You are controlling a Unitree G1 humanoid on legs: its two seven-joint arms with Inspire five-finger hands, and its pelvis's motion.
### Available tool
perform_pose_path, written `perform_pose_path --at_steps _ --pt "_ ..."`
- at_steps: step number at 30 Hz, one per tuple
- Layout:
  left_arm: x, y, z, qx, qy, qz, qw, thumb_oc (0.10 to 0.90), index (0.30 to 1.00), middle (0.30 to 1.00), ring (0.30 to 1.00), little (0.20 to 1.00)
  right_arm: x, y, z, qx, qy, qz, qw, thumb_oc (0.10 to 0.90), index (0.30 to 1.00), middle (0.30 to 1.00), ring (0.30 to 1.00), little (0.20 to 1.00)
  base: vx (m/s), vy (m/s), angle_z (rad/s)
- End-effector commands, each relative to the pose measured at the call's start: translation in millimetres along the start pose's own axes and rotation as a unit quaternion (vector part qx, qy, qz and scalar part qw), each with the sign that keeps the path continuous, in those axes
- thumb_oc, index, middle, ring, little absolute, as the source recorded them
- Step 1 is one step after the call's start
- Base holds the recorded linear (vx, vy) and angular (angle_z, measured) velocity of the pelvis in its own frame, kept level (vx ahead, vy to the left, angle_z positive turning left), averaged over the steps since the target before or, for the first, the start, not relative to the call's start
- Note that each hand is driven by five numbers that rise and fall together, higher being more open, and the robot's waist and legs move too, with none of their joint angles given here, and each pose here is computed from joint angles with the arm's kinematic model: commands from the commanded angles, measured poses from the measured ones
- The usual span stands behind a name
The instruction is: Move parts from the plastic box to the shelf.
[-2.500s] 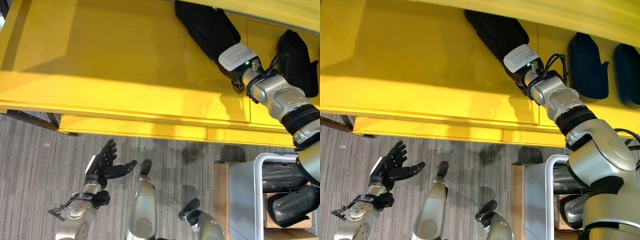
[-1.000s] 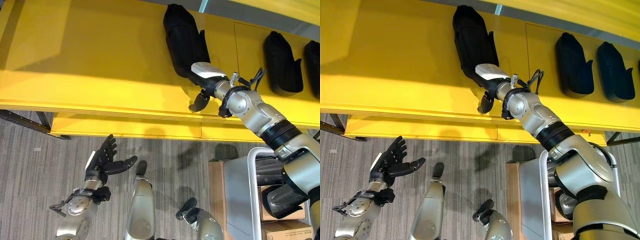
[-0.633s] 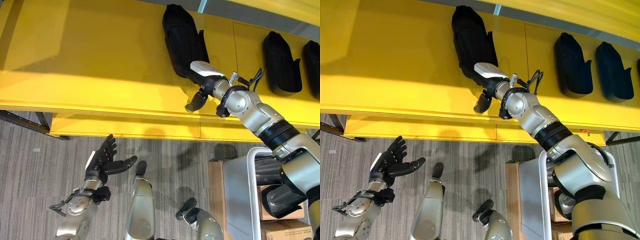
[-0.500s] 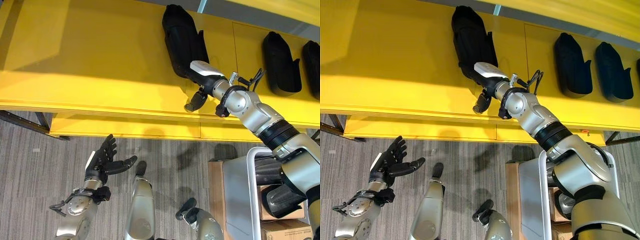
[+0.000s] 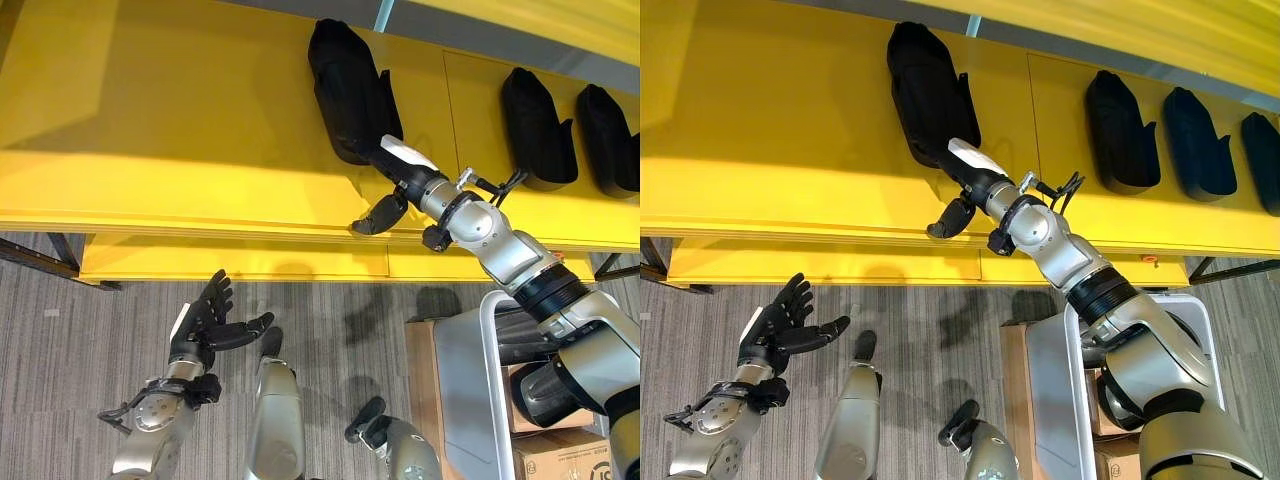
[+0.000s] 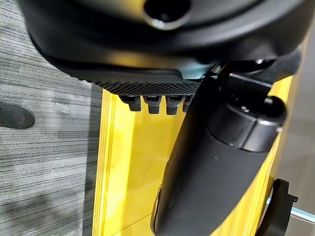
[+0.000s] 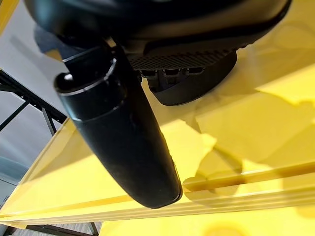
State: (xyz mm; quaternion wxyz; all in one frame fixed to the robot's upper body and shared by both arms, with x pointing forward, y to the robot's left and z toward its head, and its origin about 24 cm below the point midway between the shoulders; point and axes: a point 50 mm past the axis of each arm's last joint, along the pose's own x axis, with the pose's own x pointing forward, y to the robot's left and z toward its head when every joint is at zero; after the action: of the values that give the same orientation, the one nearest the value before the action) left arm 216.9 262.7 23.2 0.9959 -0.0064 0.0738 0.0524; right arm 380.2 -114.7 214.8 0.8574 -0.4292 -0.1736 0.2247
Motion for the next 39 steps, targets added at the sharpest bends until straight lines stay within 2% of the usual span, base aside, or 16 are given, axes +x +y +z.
perform_pose_path --at_steps 1,19,28,33,39 --pt "-4 -2 22 -0.019 -0.067 -0.006 0.998 0.900 1.000 1.000 1.000 1.000 -1 -27 27 0.034 -0.070 -0.049 0.996 0.900 1.000 1.000 1.000 1.000 0.00 0.000 0.00" --pt "-5 -5 19 -0.024 -0.061 -0.008 0.998 0.900 1.000 1.000 1.000 1.000 -12 -12 16 0.132 -0.076 -0.044 0.987 0.900 1.000 1.000 1.000 1.000 0.00 0.000 0.00" --pt "-5 -8 19 -0.025 -0.059 -0.016 0.998 0.900 1.000 1.000 1.000 1.000 -16 -6 27 0.191 -0.115 -0.028 0.974 0.900 1.000 1.000 1.000 1.000 0.00 0.000 0.00" --pt "-6 -9 19 -0.027 -0.059 -0.017 0.998 0.900 1.000 1.000 1.000 1.000 -17 -7 31 0.193 -0.125 -0.025 0.973 0.900 1.000 1.000 1.000 1.000 0.00 0.000 0.00" --pt "-5 -8 19 -0.026 -0.060 -0.015 0.998 0.900 1.000 1.000 1.000 1.000 -21 -30 42 0.157 -0.146 -0.050 0.976 0.900 1.000 1.000 1.000 1.000 0.00 0.000 0.00"
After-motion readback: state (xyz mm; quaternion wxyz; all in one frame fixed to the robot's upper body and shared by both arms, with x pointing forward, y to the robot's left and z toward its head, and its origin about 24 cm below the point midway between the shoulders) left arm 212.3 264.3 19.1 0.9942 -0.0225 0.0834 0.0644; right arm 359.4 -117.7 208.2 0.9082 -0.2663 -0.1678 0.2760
